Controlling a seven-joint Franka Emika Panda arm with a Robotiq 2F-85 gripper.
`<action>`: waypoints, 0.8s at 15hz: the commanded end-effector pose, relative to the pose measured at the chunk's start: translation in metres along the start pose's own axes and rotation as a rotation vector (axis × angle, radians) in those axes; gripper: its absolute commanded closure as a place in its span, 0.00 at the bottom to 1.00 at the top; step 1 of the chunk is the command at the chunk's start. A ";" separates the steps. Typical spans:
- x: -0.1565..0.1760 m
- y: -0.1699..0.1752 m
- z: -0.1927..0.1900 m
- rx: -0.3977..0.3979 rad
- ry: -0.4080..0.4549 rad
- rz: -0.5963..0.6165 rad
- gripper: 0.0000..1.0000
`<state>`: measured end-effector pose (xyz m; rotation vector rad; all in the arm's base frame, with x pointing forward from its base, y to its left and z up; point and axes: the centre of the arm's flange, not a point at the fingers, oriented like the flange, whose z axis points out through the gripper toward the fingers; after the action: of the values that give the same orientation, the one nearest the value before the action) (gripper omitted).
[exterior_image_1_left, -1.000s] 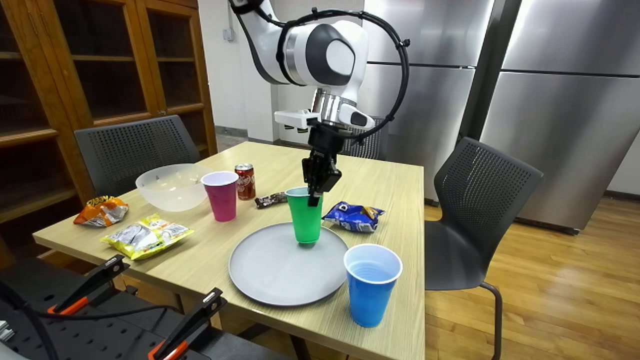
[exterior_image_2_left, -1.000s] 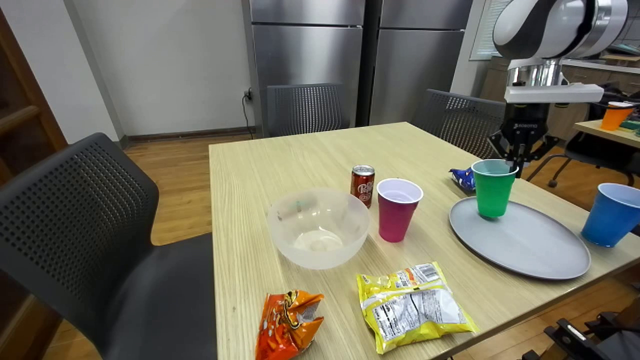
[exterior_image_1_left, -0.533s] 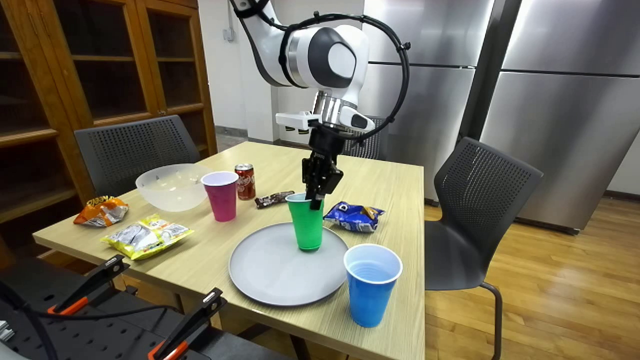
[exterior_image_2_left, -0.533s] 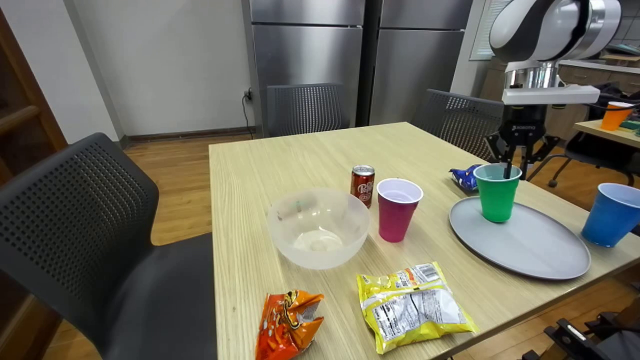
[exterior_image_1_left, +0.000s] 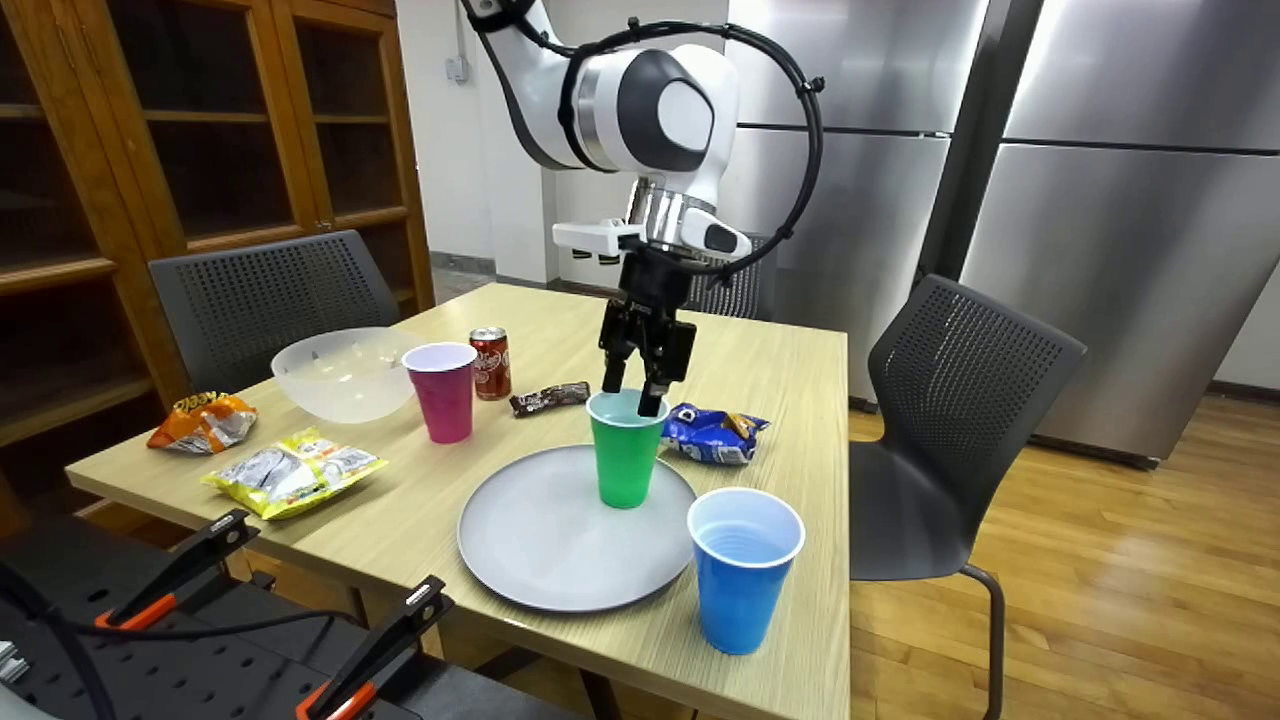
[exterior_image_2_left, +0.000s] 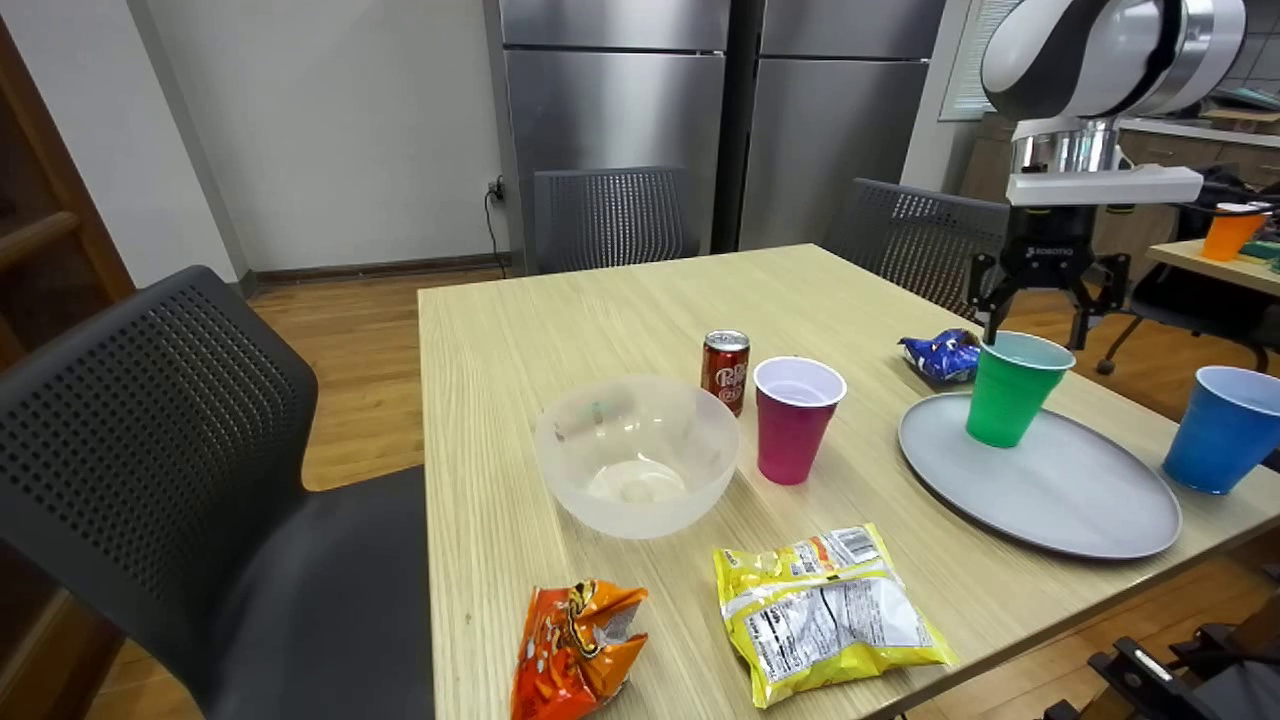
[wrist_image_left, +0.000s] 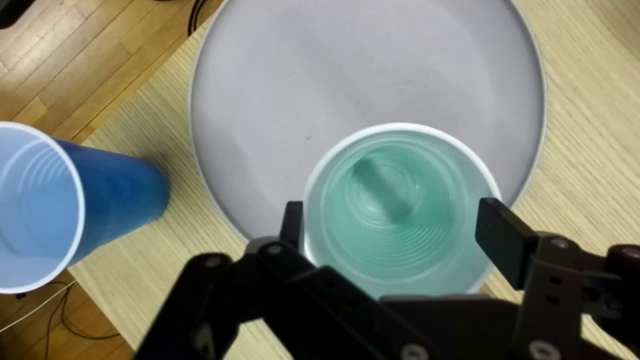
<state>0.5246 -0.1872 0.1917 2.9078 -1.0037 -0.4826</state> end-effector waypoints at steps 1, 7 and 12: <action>-0.016 0.016 -0.020 -0.001 0.011 -0.009 0.00; -0.028 0.046 -0.041 0.005 0.056 0.012 0.00; -0.042 0.082 -0.049 0.007 0.075 0.045 0.00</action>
<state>0.4893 -0.2229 0.2422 2.8761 -1.0596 -0.3967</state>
